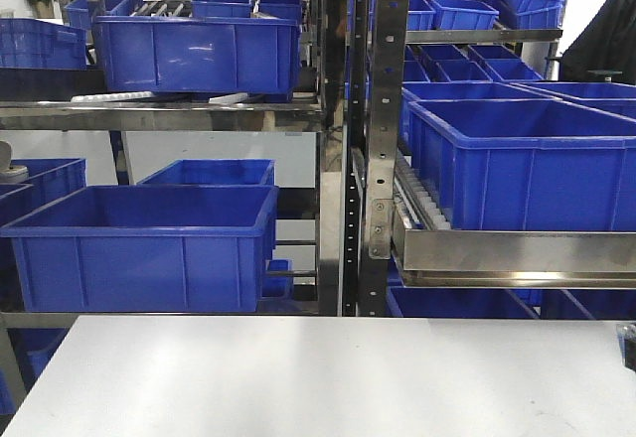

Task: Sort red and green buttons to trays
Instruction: 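Lift both held buttons up off the table, then drive the base to the shelf with green and red trays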

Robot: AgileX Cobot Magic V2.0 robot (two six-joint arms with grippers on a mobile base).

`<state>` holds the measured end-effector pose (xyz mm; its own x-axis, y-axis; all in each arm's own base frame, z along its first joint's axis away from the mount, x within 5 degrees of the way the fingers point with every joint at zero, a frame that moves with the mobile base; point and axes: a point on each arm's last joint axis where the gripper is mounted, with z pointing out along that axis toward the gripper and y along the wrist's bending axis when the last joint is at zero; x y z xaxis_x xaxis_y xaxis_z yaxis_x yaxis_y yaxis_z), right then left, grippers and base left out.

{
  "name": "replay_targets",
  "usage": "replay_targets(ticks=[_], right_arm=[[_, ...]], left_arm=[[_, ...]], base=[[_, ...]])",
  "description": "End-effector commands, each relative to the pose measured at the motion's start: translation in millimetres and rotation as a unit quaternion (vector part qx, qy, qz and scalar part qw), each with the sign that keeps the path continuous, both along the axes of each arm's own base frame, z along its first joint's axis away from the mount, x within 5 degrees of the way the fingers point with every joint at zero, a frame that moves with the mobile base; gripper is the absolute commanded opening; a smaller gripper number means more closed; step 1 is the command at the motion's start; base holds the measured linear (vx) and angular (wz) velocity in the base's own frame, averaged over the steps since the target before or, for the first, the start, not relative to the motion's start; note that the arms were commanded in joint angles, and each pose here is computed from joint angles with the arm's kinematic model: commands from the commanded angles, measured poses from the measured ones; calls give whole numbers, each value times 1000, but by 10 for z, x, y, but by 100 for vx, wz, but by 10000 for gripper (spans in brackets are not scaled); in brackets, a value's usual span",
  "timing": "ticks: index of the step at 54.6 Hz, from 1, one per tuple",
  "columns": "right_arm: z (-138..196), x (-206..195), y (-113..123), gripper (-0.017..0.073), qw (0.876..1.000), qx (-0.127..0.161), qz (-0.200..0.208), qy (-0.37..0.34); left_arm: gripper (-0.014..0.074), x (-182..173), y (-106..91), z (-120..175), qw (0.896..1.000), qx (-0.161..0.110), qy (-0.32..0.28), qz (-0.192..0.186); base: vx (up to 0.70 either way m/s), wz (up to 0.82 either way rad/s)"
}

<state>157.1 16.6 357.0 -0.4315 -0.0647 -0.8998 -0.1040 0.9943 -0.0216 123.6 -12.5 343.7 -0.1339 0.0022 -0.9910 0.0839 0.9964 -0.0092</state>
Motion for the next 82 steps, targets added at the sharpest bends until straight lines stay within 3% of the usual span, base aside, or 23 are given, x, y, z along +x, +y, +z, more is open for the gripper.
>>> replay_targets(ticks=[1,82], right_arm=[[175,10,-1,-9,998,3,1,-59],[176,10,-1,-9,998,3,1,-59]], left_arm=[[0,-13,-24,172,998,-13,-55,-13],[0,2,-26,164,999,-12,-51,-13]], base=[[0,0],[-7,3]])
